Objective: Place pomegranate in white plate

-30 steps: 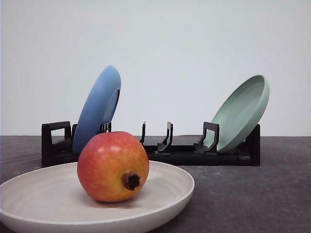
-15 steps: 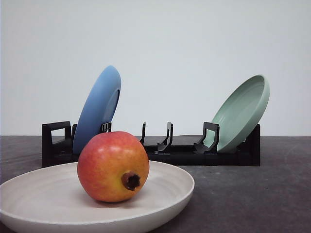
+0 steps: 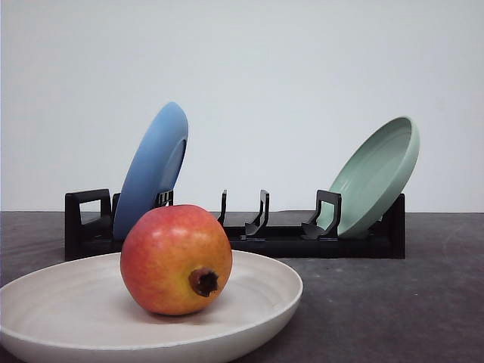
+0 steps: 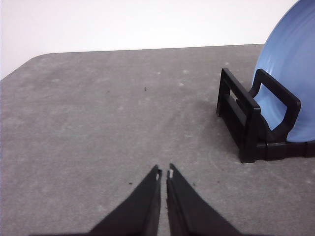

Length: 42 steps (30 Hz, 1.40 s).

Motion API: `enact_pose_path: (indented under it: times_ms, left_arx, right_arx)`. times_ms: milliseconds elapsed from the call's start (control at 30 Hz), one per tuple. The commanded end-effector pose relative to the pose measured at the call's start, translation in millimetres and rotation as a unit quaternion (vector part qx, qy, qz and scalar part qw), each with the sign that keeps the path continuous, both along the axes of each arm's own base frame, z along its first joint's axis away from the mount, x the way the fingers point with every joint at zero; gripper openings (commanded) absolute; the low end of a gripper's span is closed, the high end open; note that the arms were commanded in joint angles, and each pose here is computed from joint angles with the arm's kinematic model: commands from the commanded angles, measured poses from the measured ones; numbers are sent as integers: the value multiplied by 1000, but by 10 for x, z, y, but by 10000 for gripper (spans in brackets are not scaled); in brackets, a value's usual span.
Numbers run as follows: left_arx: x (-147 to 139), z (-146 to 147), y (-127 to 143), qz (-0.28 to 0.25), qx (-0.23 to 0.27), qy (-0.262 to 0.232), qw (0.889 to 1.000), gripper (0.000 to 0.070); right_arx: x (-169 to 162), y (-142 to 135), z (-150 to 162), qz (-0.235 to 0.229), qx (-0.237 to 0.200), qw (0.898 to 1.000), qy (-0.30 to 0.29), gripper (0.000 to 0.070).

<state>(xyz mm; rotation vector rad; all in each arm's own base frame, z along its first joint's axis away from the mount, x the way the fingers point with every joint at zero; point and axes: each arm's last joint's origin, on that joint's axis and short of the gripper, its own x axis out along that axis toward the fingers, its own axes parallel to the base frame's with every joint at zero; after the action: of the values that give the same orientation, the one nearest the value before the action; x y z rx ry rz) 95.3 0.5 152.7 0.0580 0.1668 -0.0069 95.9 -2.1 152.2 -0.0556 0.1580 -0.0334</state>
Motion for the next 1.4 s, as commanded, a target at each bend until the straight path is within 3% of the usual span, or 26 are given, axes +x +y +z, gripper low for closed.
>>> enact_pose_path:
  times_ms: [0, 1367]
  left_arx:
    - [3, -35, -3, -5, -1, 6, 1000, 0]
    - [3, -34, -14, -10, -1, 6, 1000, 0]
  right_arx:
    - [2, -2, -2, -2, 3, 1000, -4, 0]
    - [2, -2, -2, -3, 3, 1000, -4, 0]
